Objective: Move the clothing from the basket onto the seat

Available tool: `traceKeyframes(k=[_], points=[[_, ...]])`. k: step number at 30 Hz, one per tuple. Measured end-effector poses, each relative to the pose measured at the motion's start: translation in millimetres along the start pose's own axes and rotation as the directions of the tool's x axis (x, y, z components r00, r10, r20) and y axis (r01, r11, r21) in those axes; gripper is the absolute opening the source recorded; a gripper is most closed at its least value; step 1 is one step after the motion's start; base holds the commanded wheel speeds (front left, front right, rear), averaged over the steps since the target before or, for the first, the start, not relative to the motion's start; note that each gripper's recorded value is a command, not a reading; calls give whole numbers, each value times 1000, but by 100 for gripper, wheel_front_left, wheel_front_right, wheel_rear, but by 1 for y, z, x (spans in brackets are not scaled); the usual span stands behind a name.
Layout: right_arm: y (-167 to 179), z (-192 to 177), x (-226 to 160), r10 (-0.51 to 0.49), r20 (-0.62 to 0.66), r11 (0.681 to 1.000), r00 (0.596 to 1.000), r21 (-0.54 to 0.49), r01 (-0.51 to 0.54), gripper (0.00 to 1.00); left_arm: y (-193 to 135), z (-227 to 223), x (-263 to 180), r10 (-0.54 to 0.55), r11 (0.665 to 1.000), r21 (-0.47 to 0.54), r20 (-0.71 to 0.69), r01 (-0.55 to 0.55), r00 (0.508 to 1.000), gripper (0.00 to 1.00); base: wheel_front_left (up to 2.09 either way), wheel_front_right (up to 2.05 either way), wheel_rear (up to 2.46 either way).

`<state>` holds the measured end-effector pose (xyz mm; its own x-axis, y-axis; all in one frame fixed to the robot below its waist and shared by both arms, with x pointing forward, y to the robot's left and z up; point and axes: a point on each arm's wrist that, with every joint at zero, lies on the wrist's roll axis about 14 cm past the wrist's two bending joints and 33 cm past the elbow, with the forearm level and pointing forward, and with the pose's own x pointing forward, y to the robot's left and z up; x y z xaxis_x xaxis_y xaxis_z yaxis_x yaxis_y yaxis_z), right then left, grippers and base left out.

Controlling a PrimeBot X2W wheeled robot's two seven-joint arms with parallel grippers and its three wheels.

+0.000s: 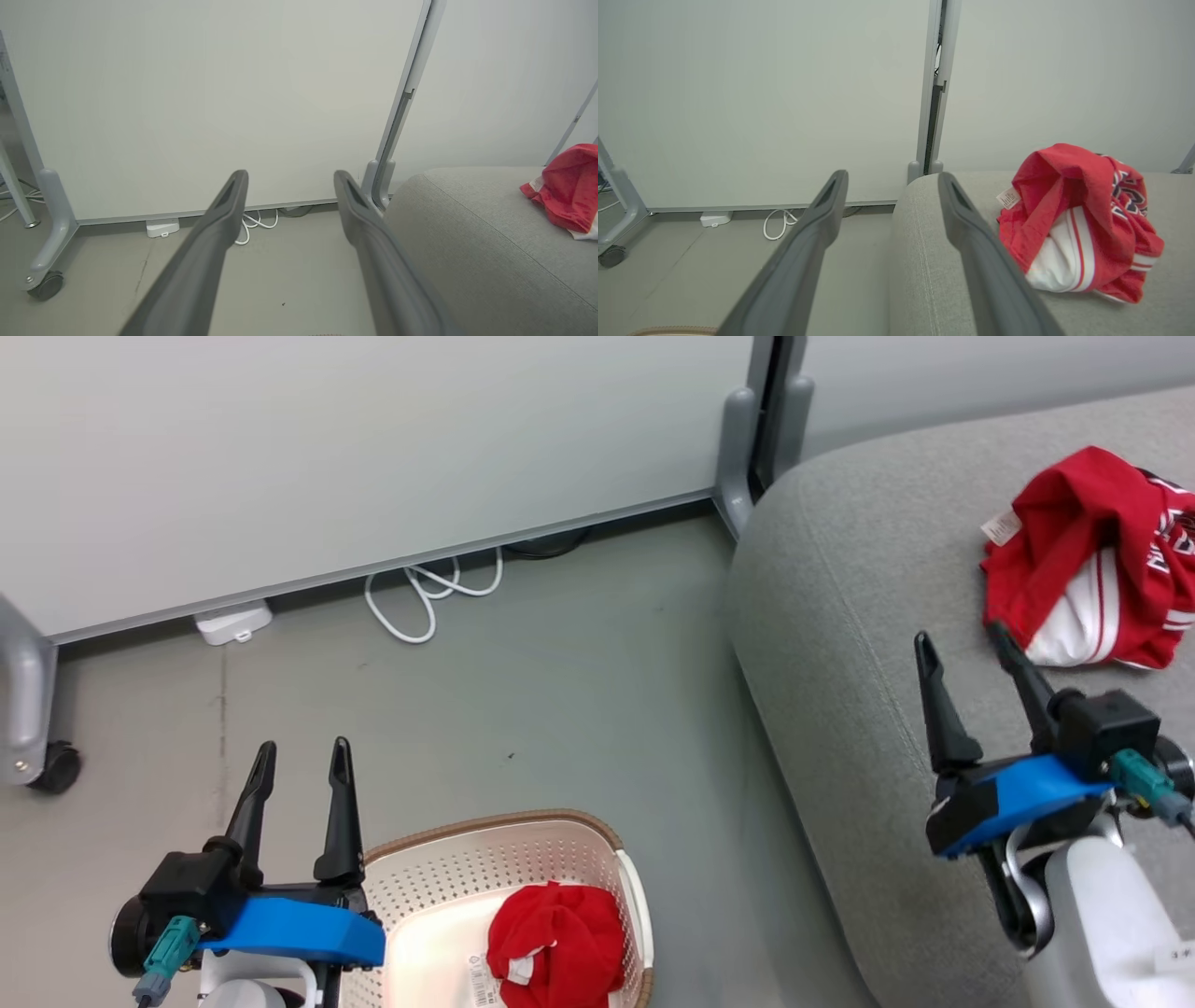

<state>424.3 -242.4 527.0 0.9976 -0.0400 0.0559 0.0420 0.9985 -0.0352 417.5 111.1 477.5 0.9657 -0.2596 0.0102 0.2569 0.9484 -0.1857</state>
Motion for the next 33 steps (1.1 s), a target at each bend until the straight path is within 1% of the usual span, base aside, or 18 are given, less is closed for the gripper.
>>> traceKeyframes(k=[9,16,24,33], points=[[31,-4,-24,39,0,998,999,51,-39,100,30,2,-28,109,994,4,-3,-109,994,100,0,0,0],[48,-12,-35,76,-30,995,997,62,-74,100,41,0,-46,151,988,11,-13,-151,988,100,0,0,0],[58,-17,-40,99,-53,992,994,89,-94,100,44,-3,-56,168,986,10,-21,-168,985,100,0,0,0],[59,-19,-40,102,-61,991,993,98,-95,100,42,-9,-55,164,987,5,-39,-164,986,100,0,0,0]])
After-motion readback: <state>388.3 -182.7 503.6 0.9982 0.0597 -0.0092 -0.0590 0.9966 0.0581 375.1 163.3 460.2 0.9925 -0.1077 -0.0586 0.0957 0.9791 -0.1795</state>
